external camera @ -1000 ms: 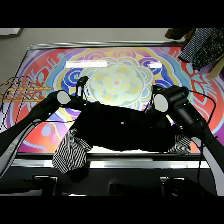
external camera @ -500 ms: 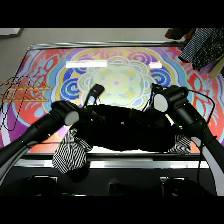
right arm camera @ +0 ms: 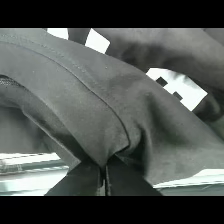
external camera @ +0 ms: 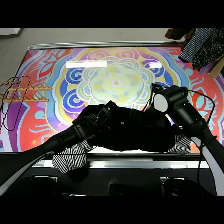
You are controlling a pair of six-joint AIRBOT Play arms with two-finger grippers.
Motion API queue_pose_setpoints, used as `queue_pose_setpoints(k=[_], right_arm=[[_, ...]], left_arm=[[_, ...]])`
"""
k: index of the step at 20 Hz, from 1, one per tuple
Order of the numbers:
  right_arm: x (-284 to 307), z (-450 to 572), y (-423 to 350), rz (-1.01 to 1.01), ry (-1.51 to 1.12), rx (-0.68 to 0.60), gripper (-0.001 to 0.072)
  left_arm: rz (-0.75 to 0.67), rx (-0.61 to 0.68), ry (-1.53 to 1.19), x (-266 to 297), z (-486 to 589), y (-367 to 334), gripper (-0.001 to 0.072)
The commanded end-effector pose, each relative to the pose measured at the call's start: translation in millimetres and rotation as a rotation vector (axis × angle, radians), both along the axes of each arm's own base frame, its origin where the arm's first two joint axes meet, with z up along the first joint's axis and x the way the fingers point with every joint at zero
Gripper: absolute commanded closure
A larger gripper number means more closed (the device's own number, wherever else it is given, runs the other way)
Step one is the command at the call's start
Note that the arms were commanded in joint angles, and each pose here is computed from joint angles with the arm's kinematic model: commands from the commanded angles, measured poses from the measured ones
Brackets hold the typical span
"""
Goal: Fold the clothes and pants, and hang the long-sleeved shirts on hangers.
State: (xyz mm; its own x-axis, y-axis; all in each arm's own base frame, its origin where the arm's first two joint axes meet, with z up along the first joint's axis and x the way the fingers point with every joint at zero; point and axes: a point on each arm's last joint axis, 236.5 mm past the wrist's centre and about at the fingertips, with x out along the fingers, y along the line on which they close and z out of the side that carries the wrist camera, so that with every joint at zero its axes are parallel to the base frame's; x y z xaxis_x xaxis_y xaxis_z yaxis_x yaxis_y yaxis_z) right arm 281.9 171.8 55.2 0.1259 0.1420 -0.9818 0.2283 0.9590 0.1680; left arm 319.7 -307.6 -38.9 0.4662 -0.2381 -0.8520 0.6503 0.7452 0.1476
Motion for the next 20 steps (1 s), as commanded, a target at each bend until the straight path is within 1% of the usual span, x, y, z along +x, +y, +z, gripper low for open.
queue_pose_setpoints(k=[1,2,3,4,5,9,13,15,18,20], right_arm=[[-0.8,0.2,0.8,-0.006,0.004,0.003,0.0687],[-0.7,0.2,0.7,-0.006,0.004,0.003,0.0687],[-0.6,0.2,0.8,-0.007,0.004,0.003,0.0687],[-0.7,0.2,0.7,-0.007,0.004,0.003,0.0687],[-0.8,0.3,0.7,-0.007,0.004,0.003,0.0687],[-6.9,0.0,1.3,-0.004,0.029,0.005,0.0687],[-9.7,2.1,3.4,0.004,0.033,0.018,0.0687],[-6.3,2.7,5.6,0.007,0.019,0.026,0.0687],[4.5,5.0,10.3,0.003,-0.028,0.047,0.0687],[15.4,8.1,16.0,-0.002,-0.074,0.073,0.0687]], left_arm=[[0.053,-0.101,-0.04,22.5,-4.6,-11.7,0.0257],[0.088,-0.113,-0.029,27.1,-9.1,-8.3,0.0259],[0.125,-0.114,-0.013,30.4,-15.6,-2.9,0.0283],[0.149,-0.115,0.005,31.1,-19.8,1.0,0.0455],[0.167,-0.129,0.02,31.5,-19.4,2.7,0.0676],[0.222,-0.197,0.115,37.6,20.4,7.7,0.0683],[0.176,-0.355,0.362,26.8,72.2,12.1,0.0683],[0.198,-0.44,0.443,29.8,83.8,21.2,0.0683],[0.257,-0.46,0.483,38.2,82.5,44.2,0.0683],[0.268,-0.479,0.492,39.8,85.3,45.7,0.0682]])
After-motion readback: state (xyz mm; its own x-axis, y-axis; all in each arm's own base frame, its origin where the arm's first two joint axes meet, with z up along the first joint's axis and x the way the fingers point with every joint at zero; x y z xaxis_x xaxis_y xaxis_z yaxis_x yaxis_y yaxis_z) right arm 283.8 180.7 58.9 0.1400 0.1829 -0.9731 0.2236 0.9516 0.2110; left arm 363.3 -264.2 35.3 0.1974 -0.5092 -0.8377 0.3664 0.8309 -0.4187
